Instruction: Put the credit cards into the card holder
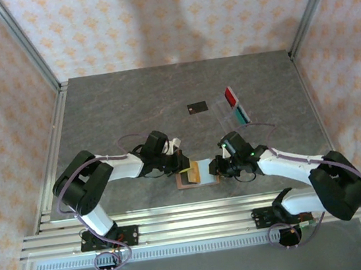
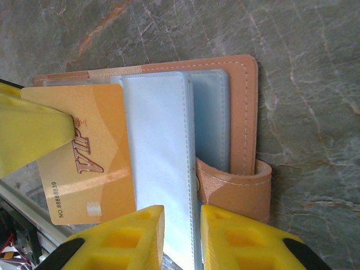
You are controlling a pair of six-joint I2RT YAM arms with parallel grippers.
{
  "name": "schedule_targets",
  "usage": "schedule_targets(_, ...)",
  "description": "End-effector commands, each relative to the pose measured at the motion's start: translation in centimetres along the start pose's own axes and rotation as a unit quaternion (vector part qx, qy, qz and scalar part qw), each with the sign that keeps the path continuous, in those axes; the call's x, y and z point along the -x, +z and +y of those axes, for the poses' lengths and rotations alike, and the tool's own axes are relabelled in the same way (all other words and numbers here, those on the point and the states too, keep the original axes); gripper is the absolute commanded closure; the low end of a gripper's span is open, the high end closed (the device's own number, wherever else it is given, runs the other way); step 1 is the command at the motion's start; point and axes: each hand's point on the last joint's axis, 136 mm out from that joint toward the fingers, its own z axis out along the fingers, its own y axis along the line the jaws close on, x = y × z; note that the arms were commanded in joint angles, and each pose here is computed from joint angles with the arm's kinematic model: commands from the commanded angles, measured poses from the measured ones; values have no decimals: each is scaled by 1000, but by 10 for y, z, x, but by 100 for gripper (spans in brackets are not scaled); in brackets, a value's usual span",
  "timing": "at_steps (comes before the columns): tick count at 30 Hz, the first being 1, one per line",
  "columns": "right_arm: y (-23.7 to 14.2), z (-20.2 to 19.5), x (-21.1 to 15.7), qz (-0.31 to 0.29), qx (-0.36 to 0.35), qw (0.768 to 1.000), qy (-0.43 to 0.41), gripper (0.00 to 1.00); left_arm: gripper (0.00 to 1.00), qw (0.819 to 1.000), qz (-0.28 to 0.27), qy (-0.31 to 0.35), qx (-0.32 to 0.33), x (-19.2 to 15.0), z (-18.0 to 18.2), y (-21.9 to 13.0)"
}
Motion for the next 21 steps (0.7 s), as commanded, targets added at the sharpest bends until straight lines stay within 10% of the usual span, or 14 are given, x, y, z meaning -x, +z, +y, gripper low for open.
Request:
schedule_targets(1,-5,2,5,-15,-8,1000,-17,76,100,1000,-1,-2,2,0,5,1)
schedule_targets(21,-11,23,13,-7,39,999,-28,63,100,1000,-6,-14,6,-8,14,9)
